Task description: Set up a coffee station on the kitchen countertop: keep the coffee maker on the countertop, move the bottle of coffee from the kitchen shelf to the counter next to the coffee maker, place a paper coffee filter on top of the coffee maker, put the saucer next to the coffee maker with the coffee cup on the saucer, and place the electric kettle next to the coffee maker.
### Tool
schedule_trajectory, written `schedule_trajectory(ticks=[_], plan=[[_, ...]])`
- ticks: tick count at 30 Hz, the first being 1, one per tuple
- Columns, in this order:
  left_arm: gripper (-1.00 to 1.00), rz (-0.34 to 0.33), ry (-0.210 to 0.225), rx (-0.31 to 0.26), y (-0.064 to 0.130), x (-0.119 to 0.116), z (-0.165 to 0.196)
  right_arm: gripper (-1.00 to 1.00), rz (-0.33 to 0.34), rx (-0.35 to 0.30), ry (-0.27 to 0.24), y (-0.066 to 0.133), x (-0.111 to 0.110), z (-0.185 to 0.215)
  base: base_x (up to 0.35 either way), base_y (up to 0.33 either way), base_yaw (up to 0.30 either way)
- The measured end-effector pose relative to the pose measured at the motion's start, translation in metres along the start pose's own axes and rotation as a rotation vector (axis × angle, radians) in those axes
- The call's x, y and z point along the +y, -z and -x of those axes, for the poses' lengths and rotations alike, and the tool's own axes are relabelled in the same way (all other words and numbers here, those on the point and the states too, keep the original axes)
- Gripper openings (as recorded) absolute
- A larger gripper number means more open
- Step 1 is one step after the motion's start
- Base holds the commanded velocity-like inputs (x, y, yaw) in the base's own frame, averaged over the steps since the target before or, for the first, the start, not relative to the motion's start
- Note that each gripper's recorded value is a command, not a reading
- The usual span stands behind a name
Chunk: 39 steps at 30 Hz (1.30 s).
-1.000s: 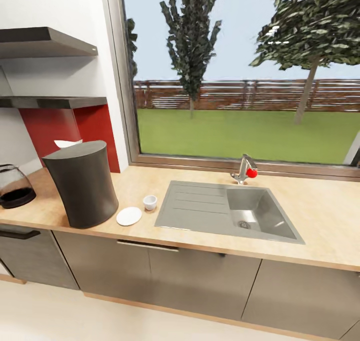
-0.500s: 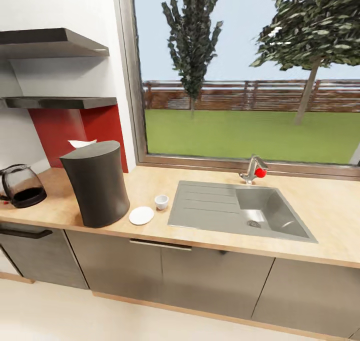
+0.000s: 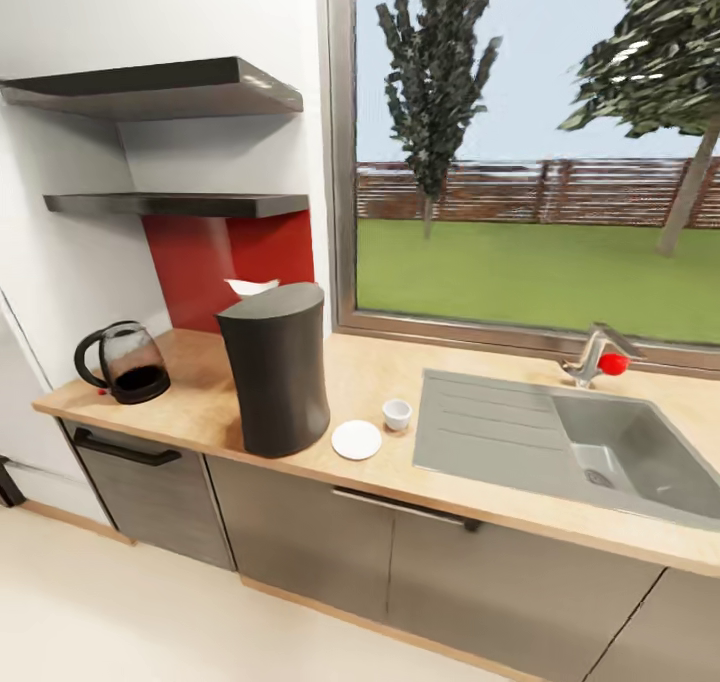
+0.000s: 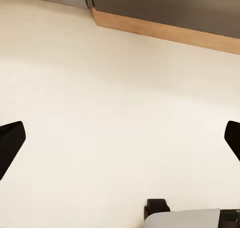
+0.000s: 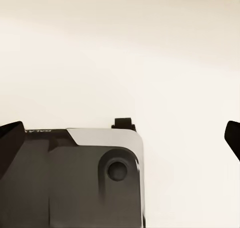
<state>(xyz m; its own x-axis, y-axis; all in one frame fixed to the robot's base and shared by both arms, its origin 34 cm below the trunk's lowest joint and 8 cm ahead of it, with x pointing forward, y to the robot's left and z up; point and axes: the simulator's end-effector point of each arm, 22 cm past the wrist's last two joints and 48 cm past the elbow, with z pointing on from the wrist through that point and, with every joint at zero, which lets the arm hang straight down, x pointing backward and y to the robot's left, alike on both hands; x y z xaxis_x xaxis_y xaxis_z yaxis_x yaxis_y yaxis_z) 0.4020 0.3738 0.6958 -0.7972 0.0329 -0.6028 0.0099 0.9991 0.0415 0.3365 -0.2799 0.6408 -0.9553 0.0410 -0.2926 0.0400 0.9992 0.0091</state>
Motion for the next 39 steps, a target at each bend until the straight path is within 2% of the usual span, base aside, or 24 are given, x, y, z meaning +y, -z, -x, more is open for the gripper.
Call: schedule_trajectory(ticks=[12,39], plan=[[1.00,0.016,0.004,0.009,0.000,0.004,-0.003,1.00,-0.001,0.009,0.003,0.000,-0.001,-0.005,0.187,0.305,0.245],[1.00,0.017,0.009,0.006,0.000,0.004,-0.002,1.00,0.004,0.018,0.009,0.000,0.001,-0.012,0.101,0.338,0.006]])
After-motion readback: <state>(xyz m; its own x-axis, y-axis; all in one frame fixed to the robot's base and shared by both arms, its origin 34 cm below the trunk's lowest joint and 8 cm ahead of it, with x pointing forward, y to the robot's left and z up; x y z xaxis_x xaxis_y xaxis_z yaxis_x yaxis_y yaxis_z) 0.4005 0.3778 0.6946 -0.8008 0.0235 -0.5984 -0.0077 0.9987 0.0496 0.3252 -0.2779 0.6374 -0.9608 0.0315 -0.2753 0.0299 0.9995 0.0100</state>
